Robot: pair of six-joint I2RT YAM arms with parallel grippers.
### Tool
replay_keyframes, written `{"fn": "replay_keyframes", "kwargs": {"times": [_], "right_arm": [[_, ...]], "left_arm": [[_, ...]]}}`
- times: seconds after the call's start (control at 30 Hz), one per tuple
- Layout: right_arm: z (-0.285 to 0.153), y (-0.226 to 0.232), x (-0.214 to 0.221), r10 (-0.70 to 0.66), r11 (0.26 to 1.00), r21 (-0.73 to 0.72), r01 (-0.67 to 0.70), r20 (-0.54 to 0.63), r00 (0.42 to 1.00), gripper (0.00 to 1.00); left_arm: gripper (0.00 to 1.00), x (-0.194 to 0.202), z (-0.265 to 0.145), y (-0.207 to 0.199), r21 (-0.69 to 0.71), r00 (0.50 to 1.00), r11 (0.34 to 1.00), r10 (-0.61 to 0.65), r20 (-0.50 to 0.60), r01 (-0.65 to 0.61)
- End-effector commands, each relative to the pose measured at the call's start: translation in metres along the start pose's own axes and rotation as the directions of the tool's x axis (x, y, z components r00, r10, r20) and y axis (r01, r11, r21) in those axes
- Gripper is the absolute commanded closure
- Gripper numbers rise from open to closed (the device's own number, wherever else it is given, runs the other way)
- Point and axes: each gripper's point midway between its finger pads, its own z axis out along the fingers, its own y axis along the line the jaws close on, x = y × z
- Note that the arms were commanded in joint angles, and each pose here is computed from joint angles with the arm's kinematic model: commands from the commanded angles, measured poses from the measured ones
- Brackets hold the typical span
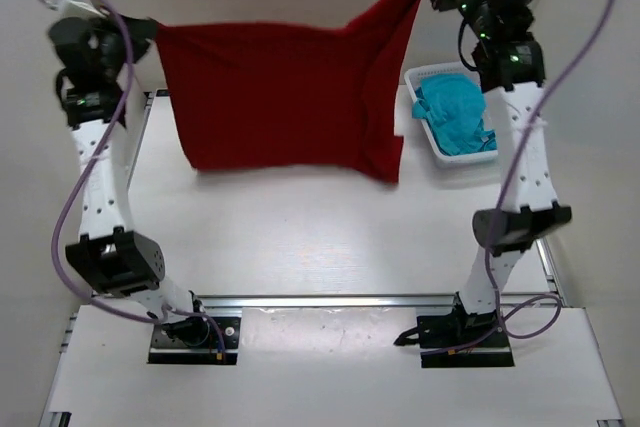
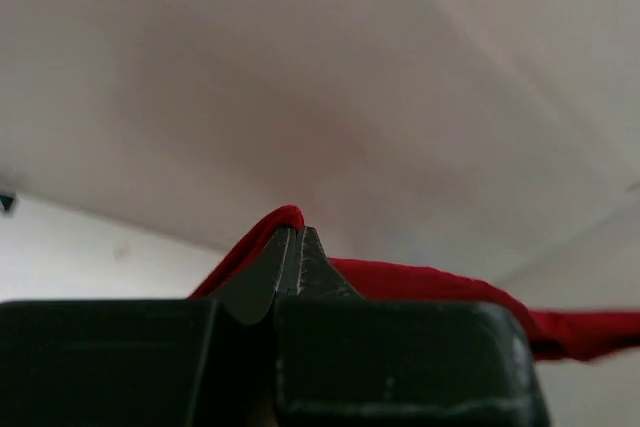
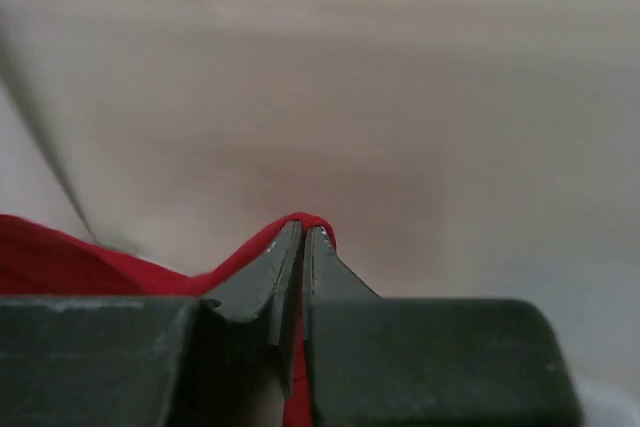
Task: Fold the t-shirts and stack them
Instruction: Flatten out the tshirt, then grap the side of the flattened tshirt closest away from the robot with both arms
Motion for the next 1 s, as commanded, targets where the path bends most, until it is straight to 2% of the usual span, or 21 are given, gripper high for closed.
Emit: {"fn": "replay_keyframes", "kwargs": {"times": [0.0,0.1,0.17,0.2,0.23,0.27,0.3,0.33,0.37,0.4,0.43,0.5,0.53,0.57,0.63,0.67,0.73,0.77,0.83,0.97], "right_arm": [[-0.060,0.073,-0.132,-0.112,0.981,-0.108,0.161,0.358,0.927,1.00],[-0.066,0.079,-0.121,-0.112,0.977,-0.138,0.163,0.322,0.940,1.00],[-0.065,0.075,-0.089,-0.122,0.973,-0.165,0.160,0.223,0.967,1.00],[-0.078,0.078,-0.091,-0.120,0.973,-0.169,0.158,0.215,0.969,1.00],[-0.087,0.077,-0.069,-0.165,0.970,-0.156,0.188,0.151,0.975,1.00],[-0.077,0.069,-0.012,-0.160,0.975,-0.149,0.163,0.031,0.987,1.00],[-0.090,0.075,0.031,-0.136,0.977,-0.167,0.130,-0.029,0.990,1.00],[-0.118,0.079,0.023,-0.133,0.976,-0.173,0.133,0.014,0.991,1.00],[-0.135,0.081,0.069,-0.096,0.979,-0.185,0.083,-0.061,0.994,1.00],[-0.144,0.085,0.125,-0.037,0.981,-0.192,0.003,-0.173,0.984,1.00],[-0.163,0.086,0.132,-0.022,0.984,-0.177,-0.012,-0.185,0.982,1.00],[-0.202,0.094,0.210,0.018,0.985,-0.157,-0.075,-0.336,0.942,1.00],[-0.211,0.101,0.224,0.034,0.983,-0.156,-0.096,-0.362,0.931,1.00],[-0.230,0.098,0.255,0.043,0.987,-0.121,-0.102,-0.417,0.908,1.00],[-0.266,0.098,0.309,0.102,0.986,-0.057,-0.158,-0.546,0.832,1.00],[-0.277,0.099,0.311,0.112,0.984,-0.054,-0.169,-0.548,0.829,1.00],[-0.310,0.103,0.343,0.189,0.971,0.008,-0.240,-0.642,0.743,1.00],[-0.318,0.105,0.344,0.206,0.965,0.011,-0.261,-0.646,0.735,1.00],[-0.345,0.111,0.360,0.272,0.944,0.062,-0.324,-0.700,0.660,1.00],[-0.377,0.138,0.368,0.339,0.897,0.080,-0.436,-0.758,0.557,1.00]], "left_arm": [[1.00,-0.059,-0.039,-0.035,0.073,0.990,0.997,0.023,0.137,-0.033],[1.00,-0.057,-0.045,-0.031,0.071,0.990,0.997,0.020,0.138,-0.030],[1.00,-0.054,-0.051,-0.026,0.055,0.988,0.998,0.030,0.154,-0.039],[1.00,-0.046,-0.058,-0.021,0.036,0.989,0.999,0.033,0.147,-0.038],[1.00,-0.029,-0.057,-0.007,-0.004,0.991,0.999,0.037,0.127,-0.037],[1.00,-0.032,-0.070,-0.012,-0.012,0.984,0.997,0.078,0.160,-0.077],[1.00,-0.017,-0.082,-0.006,-0.033,0.982,0.995,0.098,0.162,-0.094],[1.00,0.004,-0.095,0.011,-0.090,0.981,0.990,0.121,0.150,-0.108],[1.00,0.036,-0.096,0.036,-0.143,0.985,0.983,0.133,0.108,-0.117],[1.00,0.039,-0.114,0.032,-0.154,0.979,0.979,0.157,0.133,-0.136],[1.00,0.071,-0.126,0.054,-0.187,0.986,0.974,0.145,0.082,-0.127],[1.00,0.126,-0.147,0.107,-0.258,0.996,0.962,0.090,-0.014,-0.090],[1.00,0.135,-0.158,0.115,-0.277,0.996,0.957,0.087,-0.019,-0.089],[1.00,0.164,-0.169,0.141,-0.334,0.996,0.939,0.056,-0.069,-0.076],[1.00,0.192,-0.189,0.159,-0.396,0.992,0.913,0.060,-0.108,-0.098],[1.00,0.206,-0.198,0.166,-0.413,0.991,0.906,0.048,-0.121,-0.095],[1.00,0.232,-0.216,0.186,-0.469,0.984,0.877,0.025,-0.177,-0.107],[1.00,0.243,-0.224,0.193,-0.487,0.981,0.867,0.013,-0.193,-0.108],[1.00,0.276,-0.242,0.208,-0.509,0.967,0.856,-0.046,-0.251,-0.092],[1.00,0.288,-0.251,0.210,-0.527,0.964,0.845,-0.060,-0.260,-0.089]]}}
